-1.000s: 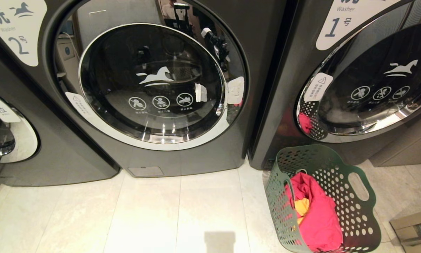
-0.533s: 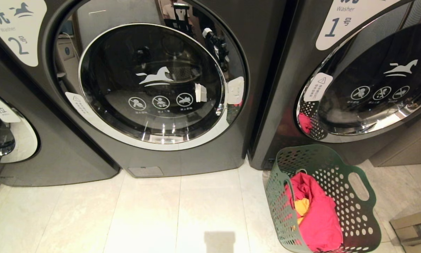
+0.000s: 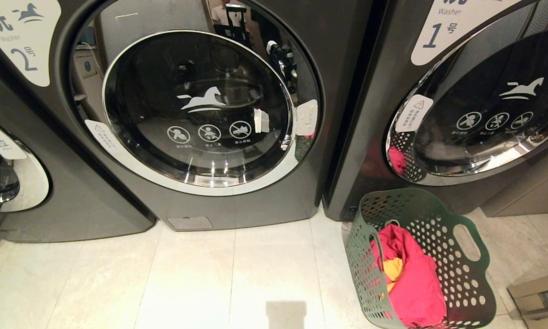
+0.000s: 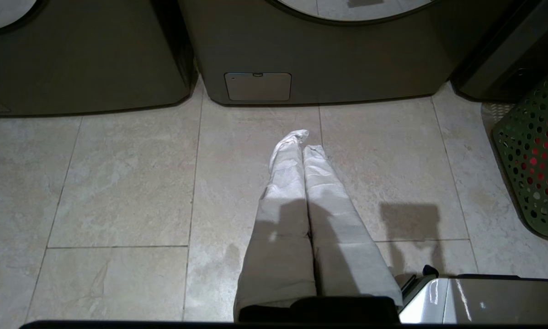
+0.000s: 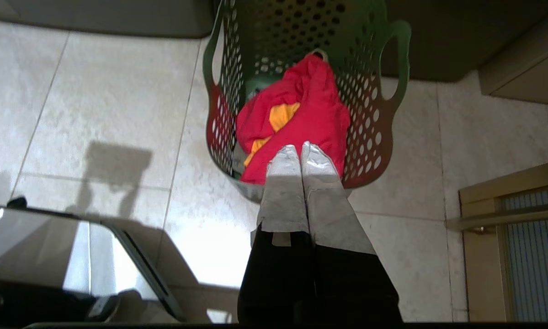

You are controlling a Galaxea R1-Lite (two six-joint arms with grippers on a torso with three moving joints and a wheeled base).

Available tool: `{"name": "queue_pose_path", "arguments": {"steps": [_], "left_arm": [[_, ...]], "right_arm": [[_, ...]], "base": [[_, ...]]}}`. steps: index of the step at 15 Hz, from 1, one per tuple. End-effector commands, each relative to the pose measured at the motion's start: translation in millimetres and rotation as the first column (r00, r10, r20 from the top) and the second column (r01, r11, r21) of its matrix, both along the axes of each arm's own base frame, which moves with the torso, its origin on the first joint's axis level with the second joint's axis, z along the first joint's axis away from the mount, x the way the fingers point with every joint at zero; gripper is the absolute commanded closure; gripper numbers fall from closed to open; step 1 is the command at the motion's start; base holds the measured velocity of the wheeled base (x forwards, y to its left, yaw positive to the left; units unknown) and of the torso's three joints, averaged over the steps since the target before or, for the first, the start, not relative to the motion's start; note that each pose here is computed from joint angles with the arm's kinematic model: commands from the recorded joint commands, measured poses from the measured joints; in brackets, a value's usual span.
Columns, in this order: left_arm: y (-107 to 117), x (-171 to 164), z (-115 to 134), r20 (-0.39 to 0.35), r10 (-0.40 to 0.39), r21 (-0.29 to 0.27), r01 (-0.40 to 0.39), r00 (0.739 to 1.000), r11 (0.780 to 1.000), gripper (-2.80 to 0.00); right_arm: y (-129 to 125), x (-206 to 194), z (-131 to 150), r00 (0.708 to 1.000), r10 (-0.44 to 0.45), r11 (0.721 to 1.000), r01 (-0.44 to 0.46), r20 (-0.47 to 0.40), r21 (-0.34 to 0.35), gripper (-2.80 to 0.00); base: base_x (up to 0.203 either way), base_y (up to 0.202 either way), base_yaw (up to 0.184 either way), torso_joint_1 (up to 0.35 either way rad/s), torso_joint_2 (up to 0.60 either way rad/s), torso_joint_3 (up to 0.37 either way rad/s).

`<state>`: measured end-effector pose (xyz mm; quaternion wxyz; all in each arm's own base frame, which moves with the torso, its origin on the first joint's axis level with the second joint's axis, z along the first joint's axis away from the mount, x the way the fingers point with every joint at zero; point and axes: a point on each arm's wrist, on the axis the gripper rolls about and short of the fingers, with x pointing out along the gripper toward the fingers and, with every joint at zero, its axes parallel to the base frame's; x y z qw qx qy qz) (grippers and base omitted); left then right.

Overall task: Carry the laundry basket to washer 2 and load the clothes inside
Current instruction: Open the lid of the washing machine

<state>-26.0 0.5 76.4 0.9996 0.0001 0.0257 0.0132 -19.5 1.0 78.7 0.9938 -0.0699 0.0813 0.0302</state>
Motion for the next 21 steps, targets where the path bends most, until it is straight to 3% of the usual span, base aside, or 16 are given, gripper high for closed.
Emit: {"name": "queue_pose_path", "arguments": {"steps": [1,9,21], "left_arm": [[0.0,0.2,0.4,-0.002,0.001,-0.001,-0.001,1.0,1.0,0.0],[-0.1,0.3,0.0,-0.004,-0.002,0.005,0.002,1.0,1.0,0.0],[0.0,0.3,0.2,-0.002,0.001,0.002,-0.001,1.0,1.0,0.0]], "right_arm": [[-0.2,-7.5,-2.5,0.996,-0.009,0.999,0.006,0.094,0.033,0.0],[-0.7,-7.1,-3.0,0.995,-0.033,0.999,0.029,0.091,0.043,0.0],[-0.7,-7.0,-3.1,0.995,-0.035,0.998,0.031,0.092,0.047,0.0]], "base": [[0.0,0.0,0.0,0.0,0.0,0.0],[0.0,0.0,0.0,0.001,0.0,0.025],[0.0,0.0,0.0,0.004,0.0,0.196]]}}
